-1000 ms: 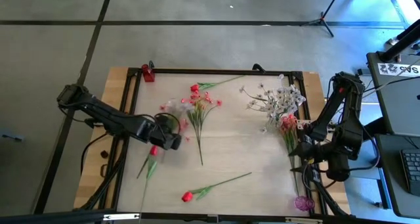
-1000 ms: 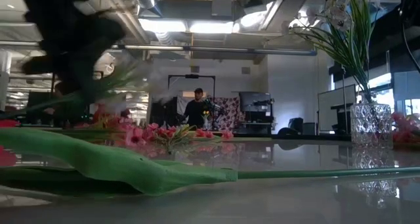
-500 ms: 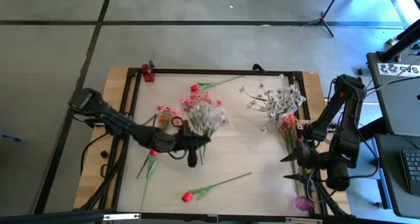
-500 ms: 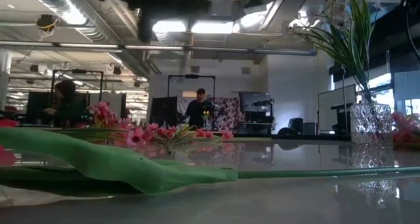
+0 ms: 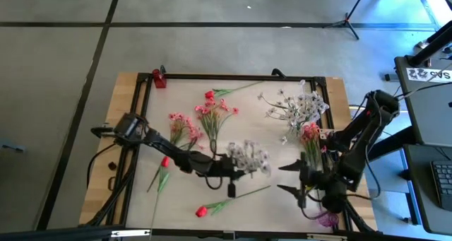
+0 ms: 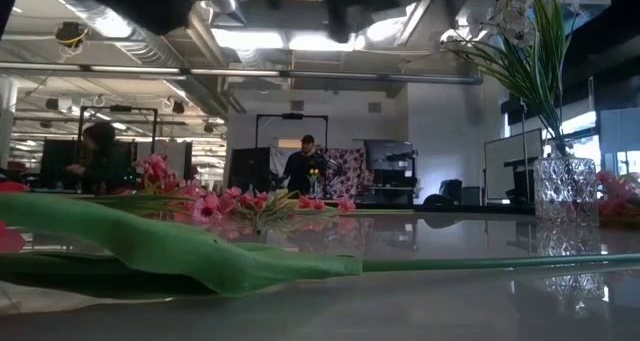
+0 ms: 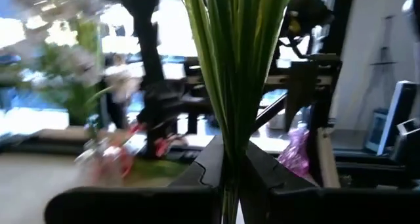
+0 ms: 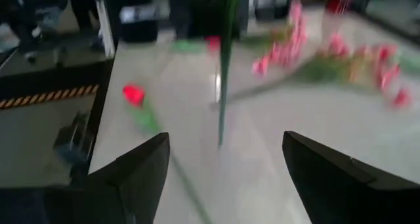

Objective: Sort flowers into vase by color
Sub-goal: Put the white flowers into the transparent vase

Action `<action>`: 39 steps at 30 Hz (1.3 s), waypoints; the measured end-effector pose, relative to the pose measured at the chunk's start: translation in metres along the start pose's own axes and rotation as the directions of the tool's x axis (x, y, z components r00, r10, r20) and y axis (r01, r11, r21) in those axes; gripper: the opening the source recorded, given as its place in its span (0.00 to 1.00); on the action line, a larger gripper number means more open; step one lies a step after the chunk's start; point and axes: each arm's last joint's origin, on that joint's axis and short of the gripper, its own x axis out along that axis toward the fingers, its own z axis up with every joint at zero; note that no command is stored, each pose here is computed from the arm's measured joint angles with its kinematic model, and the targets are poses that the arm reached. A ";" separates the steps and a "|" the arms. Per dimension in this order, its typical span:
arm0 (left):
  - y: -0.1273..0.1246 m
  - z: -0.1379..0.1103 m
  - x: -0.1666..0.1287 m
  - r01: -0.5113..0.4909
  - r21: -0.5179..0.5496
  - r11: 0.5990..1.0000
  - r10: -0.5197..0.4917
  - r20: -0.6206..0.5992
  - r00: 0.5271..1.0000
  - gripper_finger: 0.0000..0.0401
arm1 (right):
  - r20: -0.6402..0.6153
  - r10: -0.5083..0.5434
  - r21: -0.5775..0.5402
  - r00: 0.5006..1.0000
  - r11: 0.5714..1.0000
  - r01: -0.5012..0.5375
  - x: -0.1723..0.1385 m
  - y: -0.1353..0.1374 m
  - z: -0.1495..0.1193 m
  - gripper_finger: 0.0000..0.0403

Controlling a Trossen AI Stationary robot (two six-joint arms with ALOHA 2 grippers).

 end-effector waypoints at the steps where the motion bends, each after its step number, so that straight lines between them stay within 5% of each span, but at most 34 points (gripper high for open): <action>1: -0.003 0.001 0.004 0.017 0.007 1.000 -0.017 0.010 1.000 0.05 | 0.033 -0.010 -0.017 0.999 1.000 0.010 0.004 0.002 0.004 0.74; 8: -0.018 0.002 0.010 0.052 0.057 0.997 -0.054 0.026 0.998 0.05 | 0.199 0.007 -0.175 0.980 0.984 0.028 0.015 0.009 0.032 0.74; 21: -0.022 -0.007 0.021 0.108 0.161 0.981 -0.107 -0.019 0.994 0.05 | 0.198 0.221 -0.341 0.955 0.929 -0.144 0.058 0.006 0.053 0.71; 26: -0.024 -0.007 0.021 0.109 0.151 0.982 -0.108 -0.015 0.994 0.05 | 0.221 0.230 -0.382 0.948 0.915 -0.133 0.060 0.009 0.053 0.53; 35: -0.021 -0.010 0.021 0.092 0.138 0.986 -0.086 -0.047 0.995 0.09 | 0.189 0.259 -0.399 0.947 0.902 -0.167 0.070 0.007 0.051 0.06; 39: -0.024 -0.015 0.019 0.058 0.146 0.988 -0.042 -0.111 0.993 0.20 | 0.186 0.280 -0.408 0.942 0.894 -0.186 0.062 0.007 0.054 0.04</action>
